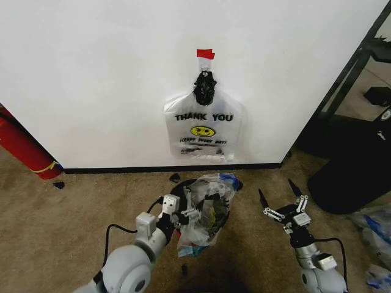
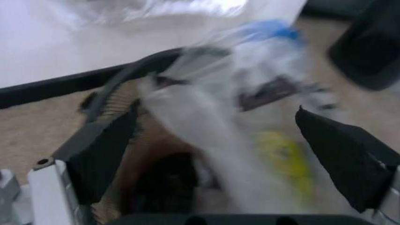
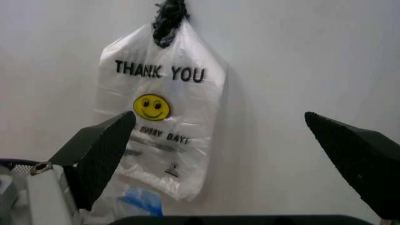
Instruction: Pick up the garbage bag from the wall and place it over the trash bin.
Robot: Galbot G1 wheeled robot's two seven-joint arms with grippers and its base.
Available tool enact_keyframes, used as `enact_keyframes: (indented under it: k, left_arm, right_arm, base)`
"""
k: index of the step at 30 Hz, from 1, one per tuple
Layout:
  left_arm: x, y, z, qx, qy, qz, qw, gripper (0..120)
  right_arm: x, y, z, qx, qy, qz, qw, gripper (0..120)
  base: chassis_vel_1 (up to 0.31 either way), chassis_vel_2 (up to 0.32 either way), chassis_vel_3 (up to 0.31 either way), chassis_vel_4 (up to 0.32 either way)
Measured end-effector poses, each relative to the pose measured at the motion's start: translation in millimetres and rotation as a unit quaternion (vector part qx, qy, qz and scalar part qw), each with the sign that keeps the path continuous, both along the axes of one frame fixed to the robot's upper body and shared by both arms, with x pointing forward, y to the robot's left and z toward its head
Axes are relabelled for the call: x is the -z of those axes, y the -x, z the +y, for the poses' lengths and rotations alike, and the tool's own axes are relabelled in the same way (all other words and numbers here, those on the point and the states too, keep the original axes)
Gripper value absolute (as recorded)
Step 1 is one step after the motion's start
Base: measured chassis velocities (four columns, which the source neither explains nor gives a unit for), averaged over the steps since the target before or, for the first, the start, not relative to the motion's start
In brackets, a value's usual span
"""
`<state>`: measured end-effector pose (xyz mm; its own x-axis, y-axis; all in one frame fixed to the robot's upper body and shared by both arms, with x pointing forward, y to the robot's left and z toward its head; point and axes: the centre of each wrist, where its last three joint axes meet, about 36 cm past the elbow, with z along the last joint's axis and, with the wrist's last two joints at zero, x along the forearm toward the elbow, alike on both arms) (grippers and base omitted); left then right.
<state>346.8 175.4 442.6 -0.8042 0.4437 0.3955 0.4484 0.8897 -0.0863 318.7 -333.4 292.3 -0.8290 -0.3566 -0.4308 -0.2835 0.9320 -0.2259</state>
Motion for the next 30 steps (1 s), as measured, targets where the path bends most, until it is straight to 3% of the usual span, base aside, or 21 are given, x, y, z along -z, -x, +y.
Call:
enact_keyframes:
  k: [4,14,21,25,30]
  left_arm:
    - [1.0,-16.2,1.3,-0.007,-0.021,0.013,0.9997,92]
    - [-17.3,-30.9,-9.5,0.017,-0.018,0.057,0.9981,54]
    - [-17.7,-35.0,-7.2,0.009,-0.028,0.059,0.9978,30]
    - [-19.1,-31.3,-4.1,0.000,-0.015,0.051,0.9986,18]
    - [-27.4,-20.7,5.7,-0.017,0.003,0.036,0.9992,0]
  right_arm:
    - [0.3,0.3,1.3,0.000,0.002,0.001,1.000,100]
    - [2.9,-1.6,11.0,0.003,0.006,0.001,1.000,100]
    - [5.7,-3.4,17.4,0.003,0.008,0.004,1.000,100]
    - [10.3,-2.5,21.4,-0.002,0.002,0.020,1.000,100]
    - [20.7,0.7,39.5,-0.023,-0.057,0.090,0.994,100]
  base:
    - [0.000,0.000,0.000,0.000]
    - [0.000,0.000,0.000,0.000]
    - [0.000,0.000,0.000,0.000]
    - [0.000,0.000,0.000,0.000]
    - [0.000,0.000,0.000,0.000]
